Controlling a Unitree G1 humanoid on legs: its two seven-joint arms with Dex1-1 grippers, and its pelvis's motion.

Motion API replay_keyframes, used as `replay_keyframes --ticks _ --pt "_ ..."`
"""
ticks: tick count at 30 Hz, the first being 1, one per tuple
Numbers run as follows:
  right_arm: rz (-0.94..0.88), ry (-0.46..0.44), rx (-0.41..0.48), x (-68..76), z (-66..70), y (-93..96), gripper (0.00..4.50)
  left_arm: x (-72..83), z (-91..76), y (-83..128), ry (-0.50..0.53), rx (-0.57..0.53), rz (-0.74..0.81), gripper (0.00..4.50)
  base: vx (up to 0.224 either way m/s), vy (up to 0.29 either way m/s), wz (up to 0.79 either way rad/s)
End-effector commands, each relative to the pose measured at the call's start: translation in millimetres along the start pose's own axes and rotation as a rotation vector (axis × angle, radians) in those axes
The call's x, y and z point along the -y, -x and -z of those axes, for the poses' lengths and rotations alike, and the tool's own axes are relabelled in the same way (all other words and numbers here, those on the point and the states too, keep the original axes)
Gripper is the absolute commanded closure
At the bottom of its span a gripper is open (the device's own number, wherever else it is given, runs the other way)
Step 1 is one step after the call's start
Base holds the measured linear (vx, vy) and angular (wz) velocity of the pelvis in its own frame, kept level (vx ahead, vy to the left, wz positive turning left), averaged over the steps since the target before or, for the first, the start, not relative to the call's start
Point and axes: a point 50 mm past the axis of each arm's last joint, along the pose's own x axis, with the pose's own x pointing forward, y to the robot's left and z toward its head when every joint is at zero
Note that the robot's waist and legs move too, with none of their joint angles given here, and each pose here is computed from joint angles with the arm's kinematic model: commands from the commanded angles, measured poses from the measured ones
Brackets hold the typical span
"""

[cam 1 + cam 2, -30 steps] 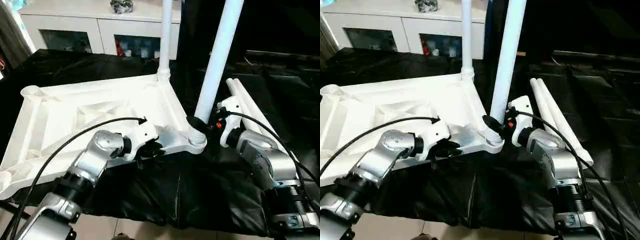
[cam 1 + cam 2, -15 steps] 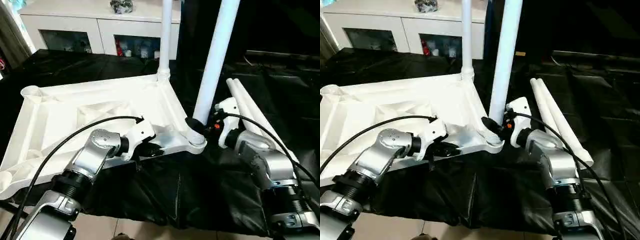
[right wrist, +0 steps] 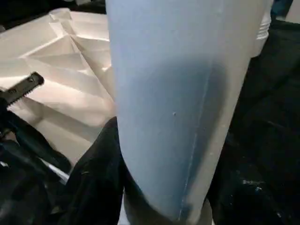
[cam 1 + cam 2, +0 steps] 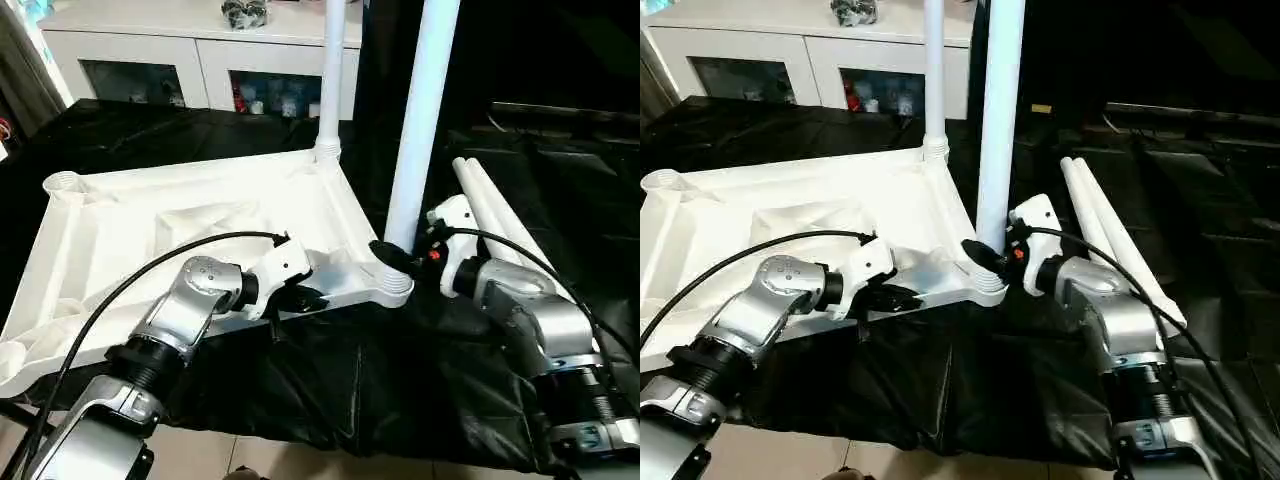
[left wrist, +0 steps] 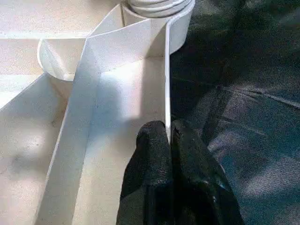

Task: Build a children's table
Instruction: Insert table leg to table base

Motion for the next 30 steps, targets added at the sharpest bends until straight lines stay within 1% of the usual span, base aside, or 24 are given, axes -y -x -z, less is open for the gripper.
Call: replay_keyframes --ticks 1,6,7,9,10,12,14,15,16,18,20,25,30 --pt "-0.010 0.013 -0.024 0.5 -0.6 0.4 2.60 -0.2 6.1 0 0.032 -0.024 -0.008 4.50 0.000 0.000 0.00" --pt "0.002 0.008 -0.023 5.3 -0.6 1.6 2.60 0.1 2.0 -3 0.036 -0.004 -0.002 4.50 0.000 0.000 0.00" --pt "0.009 -0.012 -0.002 7.0 -1.1 -1.2 2.60 0.1 -0.6 -4 0.038 0.009 0.001 4.50 0.000 0.000 0.00" --pt "0.009 -0.012 -0.002 7.0 -1.1 -1.2 2.60 0.1 -0.6 -4 0.038 0.009 0.001 4.50 0.000 0.000 0.00" --pt "0.009 -0.034 0.011 7.4 -0.4 -3.9 2.60 0.3 -1.9 -5 0.042 0.017 0.001 4.50 0.000 0.000 0.00" --pt "0.010 -0.058 0.008 7.8 4.4 -8.4 2.60 0.9 -3.8 -7 0.052 0.025 0.001 4.50 0.000 0.000 0.00" --pt "0.011 -0.060 -0.008 8.2 9.1 -9.0 2.60 0.3 -4.7 -8 0.065 0.025 -0.015 4.50 0.000 0.000 0.00" --pt "0.011 -0.060 -0.008 8.2 9.1 -9.0 2.60 0.3 -4.7 -8 0.065 0.025 -0.015 4.50 0.000 0.000 0.00" --pt "0.021 -0.070 -0.016 10.3 13.1 -6.6 2.60 -1.5 -7.5 -10 0.086 0.028 -0.044 4.50 0.000 0.000 0.00" --pt "0.032 -0.078 -0.018 13.2 16.3 -4.6 2.60 -2.3 -10.6 -11 0.103 0.037 -0.058 4.50 0.000 0.000 0.00" --pt "0.036 -0.080 -0.018 14.2 17.3 -4.0 2.60 -2.1 -11.6 -11 0.107 0.042 -0.058 4.50 0.000 0.000 0.00" --pt "0.071 -0.098 0.011 19.3 22.4 -1.6 2.60 -1.3 -13.5 -12 0.105 0.048 -0.060 4.50 0.000 0.000 0.00" --pt "0.094 -0.141 0.067 21.5 26.8 2.6 2.60 -0.5 -16.3 -14 0.108 0.053 -0.064 4.50 0.000 0.000 0.00"
